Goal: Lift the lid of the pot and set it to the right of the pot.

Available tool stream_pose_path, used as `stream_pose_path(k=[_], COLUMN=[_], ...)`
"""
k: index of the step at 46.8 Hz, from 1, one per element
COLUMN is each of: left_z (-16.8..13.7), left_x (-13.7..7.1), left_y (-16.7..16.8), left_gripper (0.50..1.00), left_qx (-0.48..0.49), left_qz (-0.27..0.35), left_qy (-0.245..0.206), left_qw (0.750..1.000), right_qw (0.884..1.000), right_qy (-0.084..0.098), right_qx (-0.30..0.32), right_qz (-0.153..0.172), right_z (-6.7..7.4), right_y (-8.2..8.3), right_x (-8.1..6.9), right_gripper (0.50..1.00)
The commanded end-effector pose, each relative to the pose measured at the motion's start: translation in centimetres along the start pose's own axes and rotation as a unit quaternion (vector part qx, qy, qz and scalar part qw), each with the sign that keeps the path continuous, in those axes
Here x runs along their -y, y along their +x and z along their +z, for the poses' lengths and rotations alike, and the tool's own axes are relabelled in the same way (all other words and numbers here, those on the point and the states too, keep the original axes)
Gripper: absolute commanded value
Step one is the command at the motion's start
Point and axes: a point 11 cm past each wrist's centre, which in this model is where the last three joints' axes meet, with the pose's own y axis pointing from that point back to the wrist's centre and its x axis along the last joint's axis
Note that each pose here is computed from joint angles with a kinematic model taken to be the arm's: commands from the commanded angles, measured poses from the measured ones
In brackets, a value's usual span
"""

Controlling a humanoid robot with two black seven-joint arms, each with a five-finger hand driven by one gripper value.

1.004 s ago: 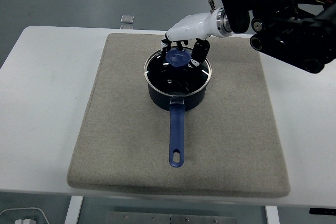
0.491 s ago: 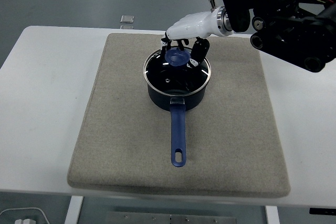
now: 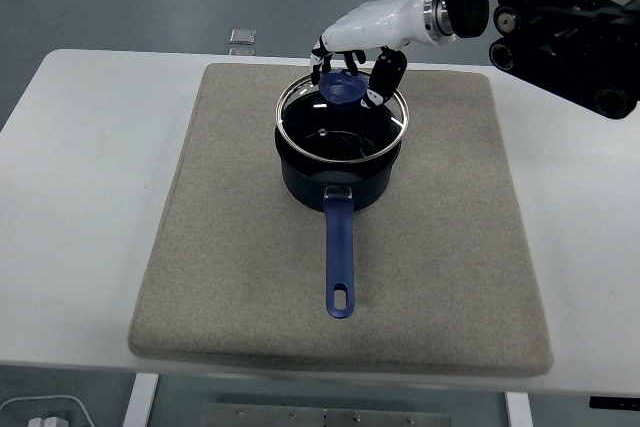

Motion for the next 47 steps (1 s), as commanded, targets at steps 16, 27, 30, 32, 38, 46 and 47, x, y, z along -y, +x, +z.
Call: stream_pose_path(k=[16, 27, 30, 32, 38, 46, 47], left_z=[0.0, 0.0, 0.0, 0.0, 0.0, 0.0, 0.0], left_x=[0.0, 0.0, 0.0, 0.0, 0.0, 0.0, 0.0], left_y=[0.0, 0.0, 0.0, 0.0, 0.0, 0.0, 0.0], left_gripper=[1.0, 1.0, 1.0, 1.0, 1.0, 1.0, 1.0], left_qx=[0.0, 0.0, 0.0, 0.0, 0.0, 0.0, 0.0], left_qz=[-0.001, 0.0, 0.0, 0.0, 0.0, 0.0, 0.0], left_qy=[0.0, 0.0, 0.001, 0.0, 0.001, 0.0, 0.001], left_qw=[1.0, 1.0, 1.0, 1.0, 1.0, 1.0, 1.0], right_qw=[0.999, 0.998, 0.997, 0.996, 0.994, 0.99, 0.99], right_qy=[-0.039, -0.05, -0.055, -0.06, -0.074, -0.091, -0.092], right_qx=[0.026, 0.042, 0.058, 0.069, 0.082, 0.102, 0.104], right_qz=[0.004, 0.014, 0.018, 0.021, 0.025, 0.015, 0.014], right_z=[4.2, 6.0, 6.7, 7.3, 8.5, 10.0, 10.1], right_y=[-0.8, -1.1, -1.5, -1.8, -2.2, -4.4, -4.7], right_x=[-2.9, -4.1, -4.4, -4.8, -5.5, -5.5, -5.4], right_gripper=[0.5, 0.5, 0.5, 0.5, 0.5, 0.5, 0.5])
